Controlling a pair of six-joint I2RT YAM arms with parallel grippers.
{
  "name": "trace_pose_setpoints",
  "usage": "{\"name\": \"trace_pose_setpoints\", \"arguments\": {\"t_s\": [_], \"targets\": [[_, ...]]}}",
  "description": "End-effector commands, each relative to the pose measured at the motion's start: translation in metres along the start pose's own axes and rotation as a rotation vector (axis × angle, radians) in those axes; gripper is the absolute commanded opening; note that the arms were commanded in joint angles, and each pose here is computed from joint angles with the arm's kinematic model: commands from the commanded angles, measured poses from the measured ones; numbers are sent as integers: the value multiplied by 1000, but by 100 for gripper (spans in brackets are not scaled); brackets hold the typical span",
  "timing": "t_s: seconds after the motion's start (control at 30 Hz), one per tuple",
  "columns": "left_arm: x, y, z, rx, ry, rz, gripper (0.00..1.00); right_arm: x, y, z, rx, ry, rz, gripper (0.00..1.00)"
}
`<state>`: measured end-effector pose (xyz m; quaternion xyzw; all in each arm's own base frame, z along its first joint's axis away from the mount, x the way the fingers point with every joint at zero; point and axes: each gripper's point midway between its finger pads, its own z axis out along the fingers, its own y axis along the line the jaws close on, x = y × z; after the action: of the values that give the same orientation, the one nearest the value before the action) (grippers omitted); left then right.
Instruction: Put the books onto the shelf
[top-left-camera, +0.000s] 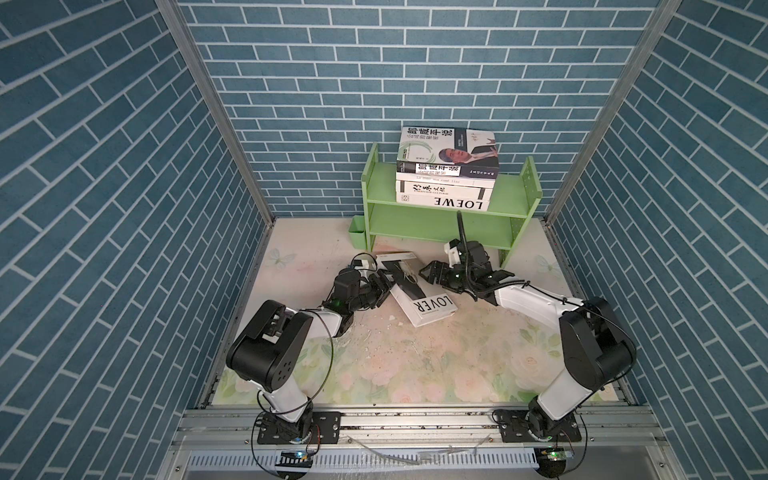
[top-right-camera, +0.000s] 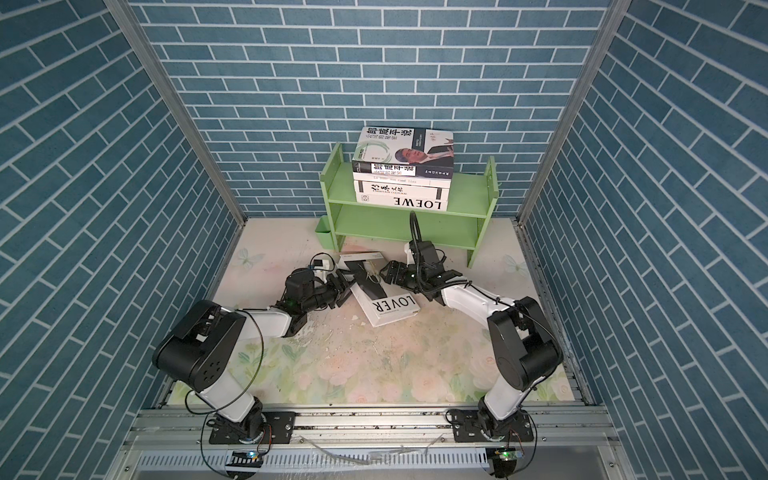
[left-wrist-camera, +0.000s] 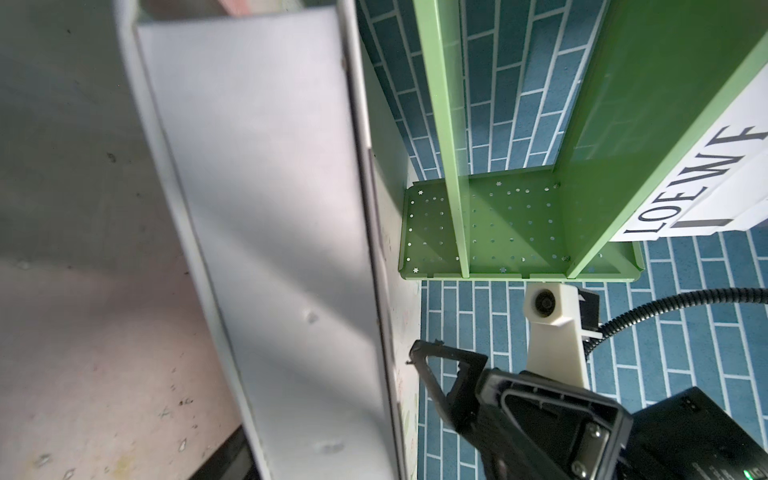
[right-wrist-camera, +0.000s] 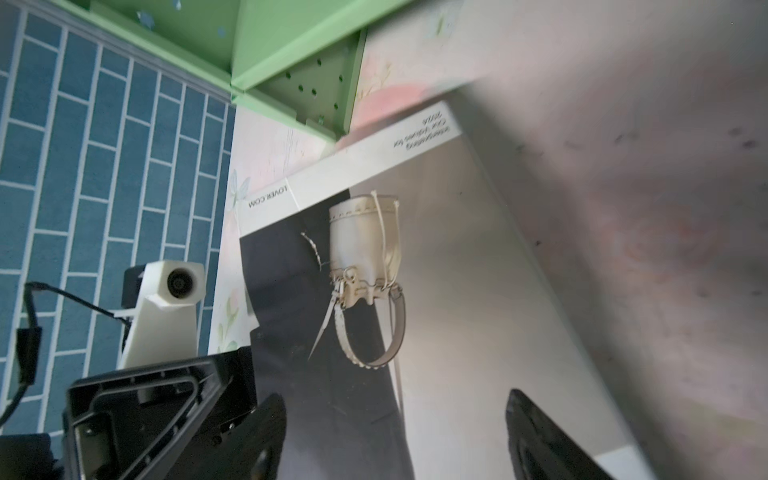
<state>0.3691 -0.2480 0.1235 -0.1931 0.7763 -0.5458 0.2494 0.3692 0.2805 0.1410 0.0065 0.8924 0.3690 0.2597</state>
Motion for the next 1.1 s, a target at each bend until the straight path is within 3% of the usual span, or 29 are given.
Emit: {"name": "trace_pose_setpoints", "arguments": {"t_s": [0.0,0.5,0.8,1.07], "targets": [[1,-11,7,35,18,24,80,6,-22,0,32,36,5,85],[19,-6,16,-20,78,26,81,39,-32,36,-61,99,124,81],[29,-6,26,-59,126,37,83,59,-13,50,-111,123,130,80],[30,-8,24,-59,128,42,71,58,-9,45,-112,113,125,79]]}}
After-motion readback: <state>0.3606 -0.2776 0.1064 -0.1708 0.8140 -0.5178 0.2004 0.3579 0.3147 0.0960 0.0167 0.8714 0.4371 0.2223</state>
